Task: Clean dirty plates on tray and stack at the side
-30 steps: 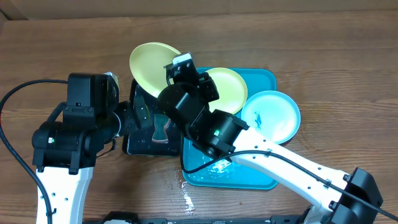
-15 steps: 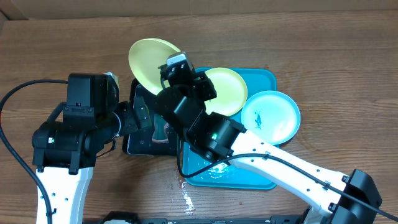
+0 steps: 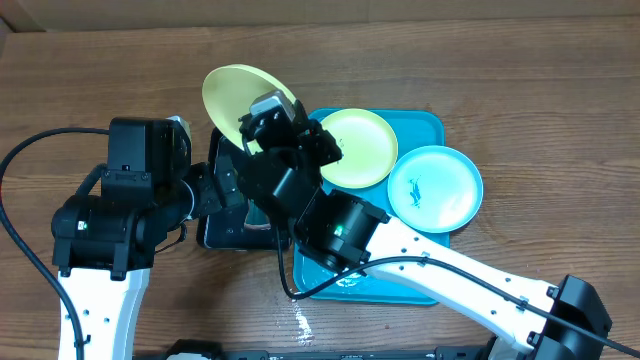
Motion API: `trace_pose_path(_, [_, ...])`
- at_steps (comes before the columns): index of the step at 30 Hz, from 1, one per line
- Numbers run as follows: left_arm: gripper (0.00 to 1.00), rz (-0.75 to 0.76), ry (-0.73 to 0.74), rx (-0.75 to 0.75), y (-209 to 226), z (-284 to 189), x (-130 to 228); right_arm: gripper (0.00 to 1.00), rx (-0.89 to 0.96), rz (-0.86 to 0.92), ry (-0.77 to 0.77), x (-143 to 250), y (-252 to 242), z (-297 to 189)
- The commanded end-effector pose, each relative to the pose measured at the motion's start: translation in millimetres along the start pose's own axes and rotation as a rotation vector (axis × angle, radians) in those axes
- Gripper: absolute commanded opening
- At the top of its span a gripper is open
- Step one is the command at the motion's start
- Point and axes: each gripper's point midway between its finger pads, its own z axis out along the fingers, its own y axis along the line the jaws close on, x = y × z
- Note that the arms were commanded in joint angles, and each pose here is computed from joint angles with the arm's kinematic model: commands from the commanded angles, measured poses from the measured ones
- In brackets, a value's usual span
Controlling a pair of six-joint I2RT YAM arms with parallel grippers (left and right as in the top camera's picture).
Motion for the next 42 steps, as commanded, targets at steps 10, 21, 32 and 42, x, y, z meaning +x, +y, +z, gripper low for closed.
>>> trace_pose_path(10, [1.00,0.000,-0.031,0.002,0.9,-7.8,-3.7,0.04,0.052,-0.009,-0.024,-13.7,-10.6,-6.5])
trace_pose_path(21, [1.00,0.000,-0.031,0.002,0.9,-7.8,-3.7,0.04,0.073,-0.019,-0.045,-21.2,-14.5,-7.3])
trace_pose_path(32, [1.00,0.000,-0.031,0.002,0.9,-7.8,-3.7,0.04,0.084,-0.054,-0.066,-26.3,-9.9,-9.3])
trace_pose_path(42, [1.00,0.000,-0.028,0.001,1.2,-7.8,-2.9,0.04,0.110,-0.104,-0.092,-36.0,-9.6,-18.9])
